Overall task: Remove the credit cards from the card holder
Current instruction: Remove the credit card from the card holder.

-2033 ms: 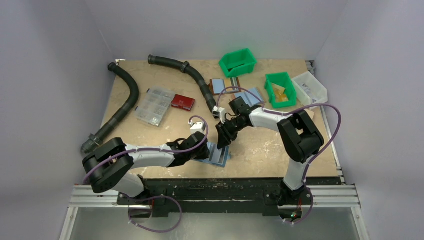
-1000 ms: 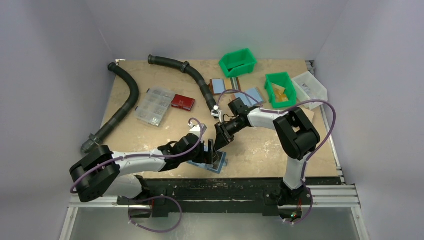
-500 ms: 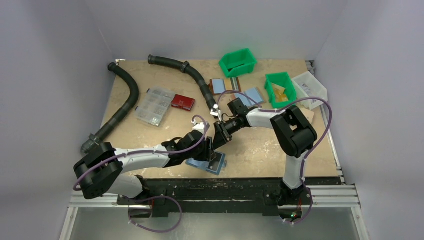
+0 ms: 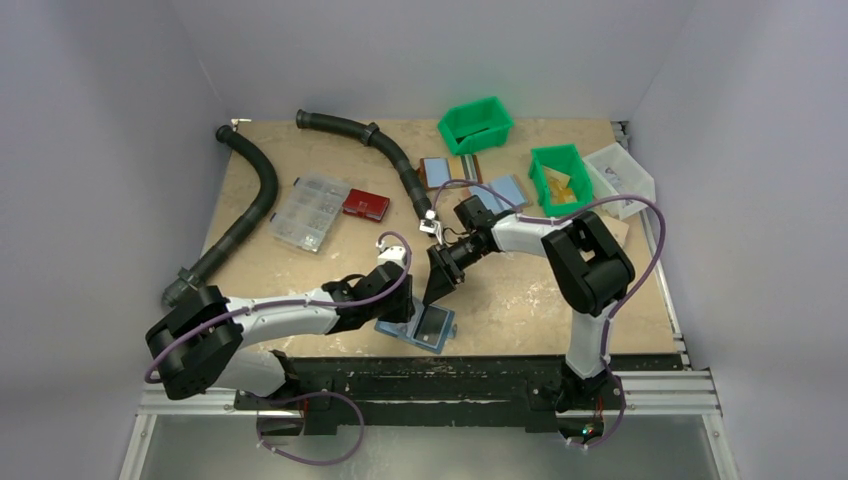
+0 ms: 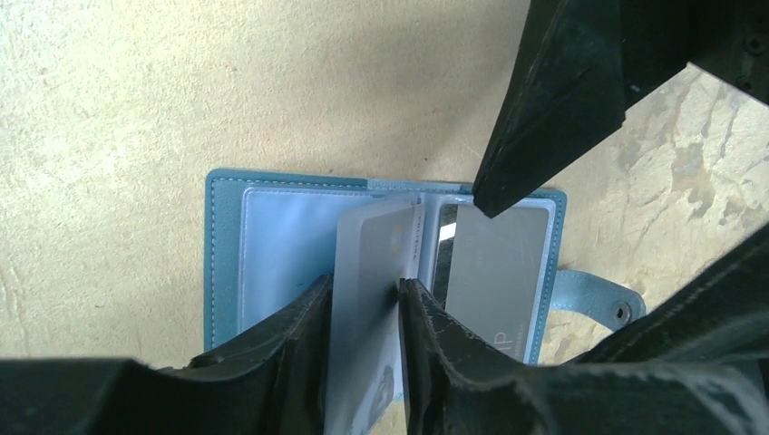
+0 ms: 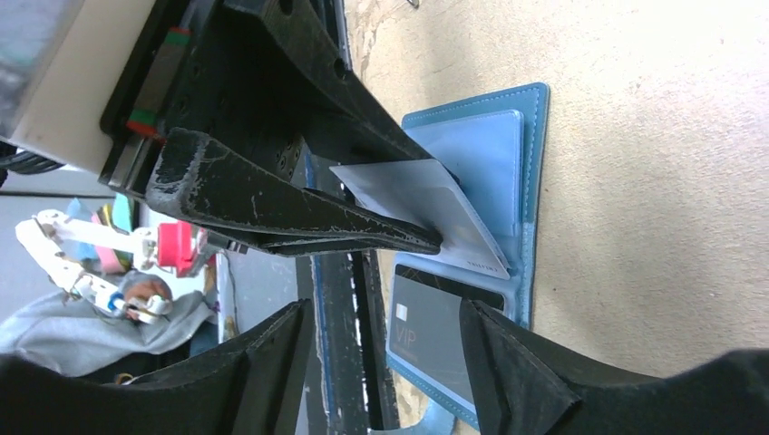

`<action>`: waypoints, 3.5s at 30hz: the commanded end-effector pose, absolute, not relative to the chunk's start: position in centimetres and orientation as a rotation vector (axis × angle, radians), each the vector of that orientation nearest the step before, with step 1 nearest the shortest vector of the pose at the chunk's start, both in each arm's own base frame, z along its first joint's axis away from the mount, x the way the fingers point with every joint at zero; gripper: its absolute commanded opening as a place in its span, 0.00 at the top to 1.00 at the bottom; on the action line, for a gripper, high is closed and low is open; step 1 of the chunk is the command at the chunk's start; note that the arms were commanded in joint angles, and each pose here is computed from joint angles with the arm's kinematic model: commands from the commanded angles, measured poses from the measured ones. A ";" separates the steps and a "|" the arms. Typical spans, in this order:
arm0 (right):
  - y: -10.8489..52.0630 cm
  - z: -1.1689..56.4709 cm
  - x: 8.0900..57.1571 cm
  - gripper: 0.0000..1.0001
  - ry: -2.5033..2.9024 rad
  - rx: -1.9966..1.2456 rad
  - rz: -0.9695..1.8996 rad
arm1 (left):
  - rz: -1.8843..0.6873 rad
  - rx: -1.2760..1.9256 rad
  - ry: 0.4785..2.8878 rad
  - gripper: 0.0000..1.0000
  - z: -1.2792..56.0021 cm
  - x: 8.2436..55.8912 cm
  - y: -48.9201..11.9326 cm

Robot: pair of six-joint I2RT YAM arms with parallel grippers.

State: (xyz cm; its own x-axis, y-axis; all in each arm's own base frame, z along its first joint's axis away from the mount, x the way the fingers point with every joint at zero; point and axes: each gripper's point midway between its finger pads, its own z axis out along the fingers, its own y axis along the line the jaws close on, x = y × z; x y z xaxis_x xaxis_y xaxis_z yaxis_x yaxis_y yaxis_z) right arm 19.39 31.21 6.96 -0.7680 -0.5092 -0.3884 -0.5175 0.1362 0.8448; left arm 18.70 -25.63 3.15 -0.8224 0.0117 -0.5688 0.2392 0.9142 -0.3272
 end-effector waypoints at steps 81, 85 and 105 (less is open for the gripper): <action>29.8 17.6 20.1 0.37 1.888 -1.185 1.764 | -1.475 -0.106 1.514 1.00 21.4 20.2 -27.2; 29.7 17.7 20.1 0.37 1.886 -1.178 1.772 | -1.473 -0.105 1.511 1.00 21.5 20.2 -27.1; 29.5 18.0 20.2 0.37 1.881 -1.148 1.808 | -1.462 -0.122 1.493 1.00 21.8 20.4 -26.8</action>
